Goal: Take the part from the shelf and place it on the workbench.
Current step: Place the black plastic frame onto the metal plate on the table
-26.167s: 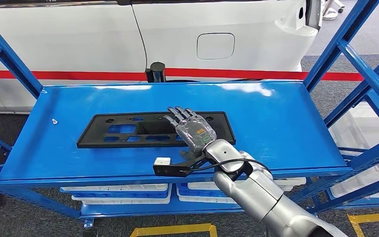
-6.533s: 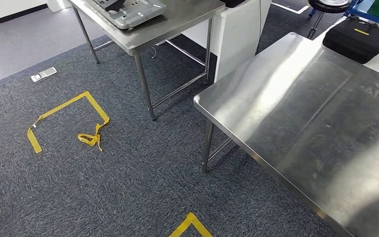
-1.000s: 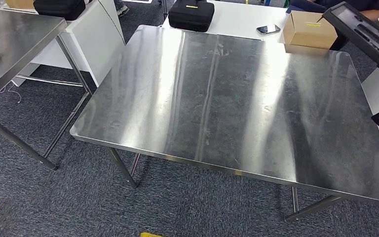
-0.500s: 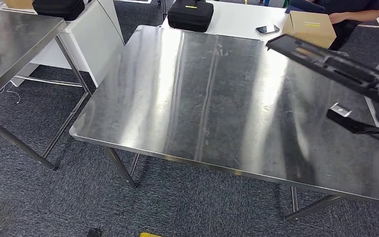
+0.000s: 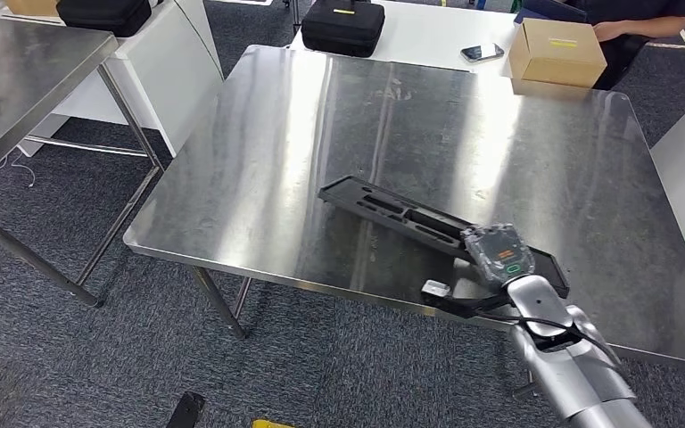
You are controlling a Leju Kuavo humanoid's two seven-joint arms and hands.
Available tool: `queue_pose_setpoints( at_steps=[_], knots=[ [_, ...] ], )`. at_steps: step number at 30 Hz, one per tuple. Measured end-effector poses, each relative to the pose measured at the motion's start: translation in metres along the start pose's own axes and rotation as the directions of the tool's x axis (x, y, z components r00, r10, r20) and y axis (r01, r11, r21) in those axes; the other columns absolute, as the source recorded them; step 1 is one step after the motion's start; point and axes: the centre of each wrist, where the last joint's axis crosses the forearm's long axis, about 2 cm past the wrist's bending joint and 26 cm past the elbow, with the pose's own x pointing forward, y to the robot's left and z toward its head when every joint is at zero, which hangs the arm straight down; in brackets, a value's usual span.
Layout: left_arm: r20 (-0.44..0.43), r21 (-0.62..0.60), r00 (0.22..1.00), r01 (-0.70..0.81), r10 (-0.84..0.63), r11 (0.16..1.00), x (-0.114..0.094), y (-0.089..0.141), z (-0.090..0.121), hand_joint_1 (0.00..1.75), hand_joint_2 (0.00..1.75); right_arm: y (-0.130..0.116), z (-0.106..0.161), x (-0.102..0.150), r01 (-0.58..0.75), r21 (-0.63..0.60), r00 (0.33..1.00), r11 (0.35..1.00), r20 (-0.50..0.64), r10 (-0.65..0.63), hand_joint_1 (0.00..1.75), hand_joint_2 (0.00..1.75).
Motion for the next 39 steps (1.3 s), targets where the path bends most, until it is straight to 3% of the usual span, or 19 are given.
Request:
queue_pose_setpoints(
  at_steps=[5,10,14,20,24,33,39],
  knots=[
    [-0.019,0.03,0.999,0.035,-0.035,0.999,0.002,0.001,-0.001,0.0,1.75,-0.003,-0.016,0.048,0.06,-0.007,0.994,0.998,0.093,-0.059,1.75,1.75],
    [-0.037,0.062,0.998,0.045,-0.043,0.997,0.002,0.003,-0.001,0.0,1.75,-0.006,-0.023,0.074,0.082,-0.021,0.988,0.996,0.135,-0.079,1.75,1.75],
    [-0.047,0.064,0.998,0.037,-0.034,0.997,-0.001,0.007,-0.001,0.0,1.75,-0.009,-0.027,0.078,0.069,-0.039,0.991,0.997,0.117,-0.064,1.75,1.75],
    [-0.058,0.077,0.998,0.032,-0.028,0.997,-0.007,0.011,0.001,0.0,1.75,-0.013,-0.03,0.064,0.036,-0.044,0.998,0.998,0.046,-0.034,1.75,1.75],
    [-0.067,0.072,0.998,0.011,-0.007,0.997,-0.01,0.013,0.002,0.0,1.75,-0.014,-0.026,0.038,-0.005,-0.039,0.996,0.999,-0.087,0.002,1.75,1.75],
    [-0.081,0.022,0.997,-0.007,0.008,1.0,-0.019,0.013,0.007,0.0,1.75,-0.02,0.011,-0.079,-0.1,-0.067,0.906,0.993,-0.419,0.063,1.75,1.75],
    [-0.088,0.011,0.996,-0.001,0.002,1.0,-0.019,0.014,0.007,0.0,1.75,-0.016,0.04,-0.111,-0.119,-0.058,0.856,0.991,-0.511,0.073,1.75,1.75]
  ],
)
